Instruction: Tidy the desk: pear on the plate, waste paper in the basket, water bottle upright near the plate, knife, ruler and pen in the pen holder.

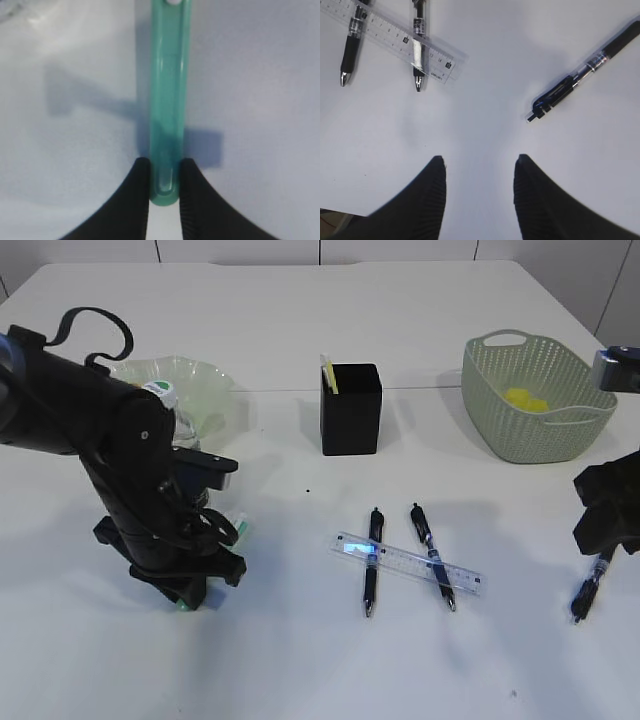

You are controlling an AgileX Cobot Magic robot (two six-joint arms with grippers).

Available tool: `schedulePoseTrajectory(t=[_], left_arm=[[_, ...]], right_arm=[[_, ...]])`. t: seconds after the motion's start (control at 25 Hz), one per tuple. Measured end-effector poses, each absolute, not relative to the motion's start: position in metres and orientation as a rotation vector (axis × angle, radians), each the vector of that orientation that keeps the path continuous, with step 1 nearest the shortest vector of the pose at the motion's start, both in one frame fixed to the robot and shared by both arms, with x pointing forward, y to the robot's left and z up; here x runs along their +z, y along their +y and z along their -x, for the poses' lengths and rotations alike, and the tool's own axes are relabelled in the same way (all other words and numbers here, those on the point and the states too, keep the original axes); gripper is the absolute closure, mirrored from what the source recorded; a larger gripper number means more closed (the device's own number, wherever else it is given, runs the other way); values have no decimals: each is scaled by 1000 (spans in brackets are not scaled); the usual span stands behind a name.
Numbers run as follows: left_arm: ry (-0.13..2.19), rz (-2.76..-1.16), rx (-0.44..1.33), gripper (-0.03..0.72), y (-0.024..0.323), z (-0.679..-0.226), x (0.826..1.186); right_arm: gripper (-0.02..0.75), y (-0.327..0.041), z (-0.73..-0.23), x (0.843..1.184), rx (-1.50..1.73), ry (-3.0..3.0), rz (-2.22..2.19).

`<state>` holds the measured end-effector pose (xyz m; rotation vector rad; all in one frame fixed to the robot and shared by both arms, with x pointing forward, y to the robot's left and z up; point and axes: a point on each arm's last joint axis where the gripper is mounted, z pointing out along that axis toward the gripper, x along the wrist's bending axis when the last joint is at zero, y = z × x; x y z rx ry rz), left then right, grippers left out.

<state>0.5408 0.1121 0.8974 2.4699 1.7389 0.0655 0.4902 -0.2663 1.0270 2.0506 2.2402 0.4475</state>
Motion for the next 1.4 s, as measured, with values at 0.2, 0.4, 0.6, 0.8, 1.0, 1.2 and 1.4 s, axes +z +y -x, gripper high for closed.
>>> schedulePoseTrajectory(t=[0.2,0.4,0.6,0.8,1.0,1.2,1.4], left_arm=[[1703,-2439,105,594,113,-541,915],[1649,-2420,136,594,114,-538,932],[1595,-2373,178,594,124,-523,944],[1538,-2253,228,594,137,-501,963],[1461,-2131,296,594,144,-489,989],[1320,-2103,322,594,131,-475,1009],[1153,-2105,304,594,105,-455,1020]], right_arm=[[400,-266,-490,1027,447,2240,-2051],[400,-266,-490,1027,447,2240,-2051],[400,-266,-490,1027,447,2240,-2051],[400,-266,-490,1027,448,2240,-2050],[400,-266,-490,1027,449,2239,-2050],[400,-266,-490,1027,449,2239,-2050],[400,-266,-490,1027,449,2239,-2050]])
